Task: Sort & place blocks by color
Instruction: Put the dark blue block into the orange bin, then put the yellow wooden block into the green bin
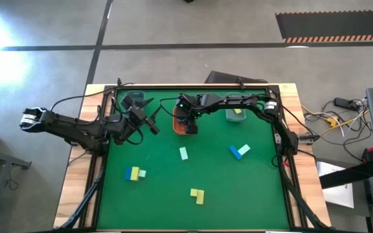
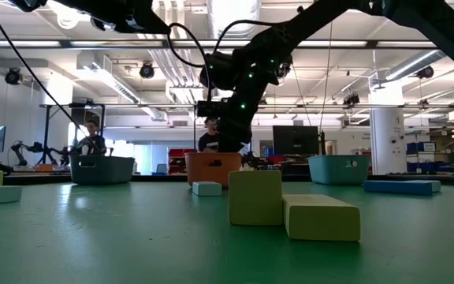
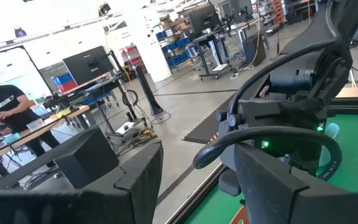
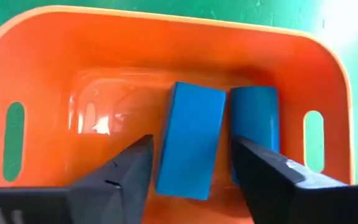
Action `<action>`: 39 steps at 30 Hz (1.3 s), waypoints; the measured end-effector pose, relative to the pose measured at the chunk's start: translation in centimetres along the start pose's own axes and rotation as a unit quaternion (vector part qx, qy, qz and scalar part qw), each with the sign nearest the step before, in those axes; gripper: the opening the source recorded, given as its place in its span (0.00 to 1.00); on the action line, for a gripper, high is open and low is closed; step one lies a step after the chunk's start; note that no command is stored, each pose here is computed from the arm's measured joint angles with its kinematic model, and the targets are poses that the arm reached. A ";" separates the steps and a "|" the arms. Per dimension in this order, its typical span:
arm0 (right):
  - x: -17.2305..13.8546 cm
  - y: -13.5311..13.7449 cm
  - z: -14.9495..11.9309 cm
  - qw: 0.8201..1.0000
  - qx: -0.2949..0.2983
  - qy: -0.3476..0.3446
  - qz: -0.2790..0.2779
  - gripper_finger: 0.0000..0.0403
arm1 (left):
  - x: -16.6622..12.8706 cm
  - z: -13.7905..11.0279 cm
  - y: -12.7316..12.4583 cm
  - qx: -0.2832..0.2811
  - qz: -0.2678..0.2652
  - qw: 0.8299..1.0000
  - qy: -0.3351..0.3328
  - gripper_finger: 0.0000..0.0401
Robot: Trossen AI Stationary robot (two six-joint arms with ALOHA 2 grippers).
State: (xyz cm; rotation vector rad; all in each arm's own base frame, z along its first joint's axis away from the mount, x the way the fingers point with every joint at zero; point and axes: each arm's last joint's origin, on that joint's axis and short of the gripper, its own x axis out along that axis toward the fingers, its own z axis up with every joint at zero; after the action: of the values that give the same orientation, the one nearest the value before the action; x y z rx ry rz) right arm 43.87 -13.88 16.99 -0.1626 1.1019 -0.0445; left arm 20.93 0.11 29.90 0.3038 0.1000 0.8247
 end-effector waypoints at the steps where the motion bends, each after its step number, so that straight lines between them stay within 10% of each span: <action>1: 0.0 0.0 0.0 1.000 0.001 0.000 0.000 0.54 | 0.0 0.0 0.0 0.000 0.000 1.000 0.000 0.45; 22: -9.8 4.6 -1.0 0.997 0.077 -0.008 0.025 0.51 | 0.2 -0.5 -0.5 -0.003 -0.003 1.000 0.008 0.45; 39: -12.0 13.1 -8.3 0.956 0.066 -0.283 0.046 0.49 | 1.5 -3.5 -3.8 -0.086 -0.056 0.993 0.053 0.45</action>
State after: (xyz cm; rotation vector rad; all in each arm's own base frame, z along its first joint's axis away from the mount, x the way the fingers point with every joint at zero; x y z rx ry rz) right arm 30.47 -0.43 21.95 0.0001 0.5301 0.0125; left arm 23.89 -0.39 25.47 0.0901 0.1427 0.7335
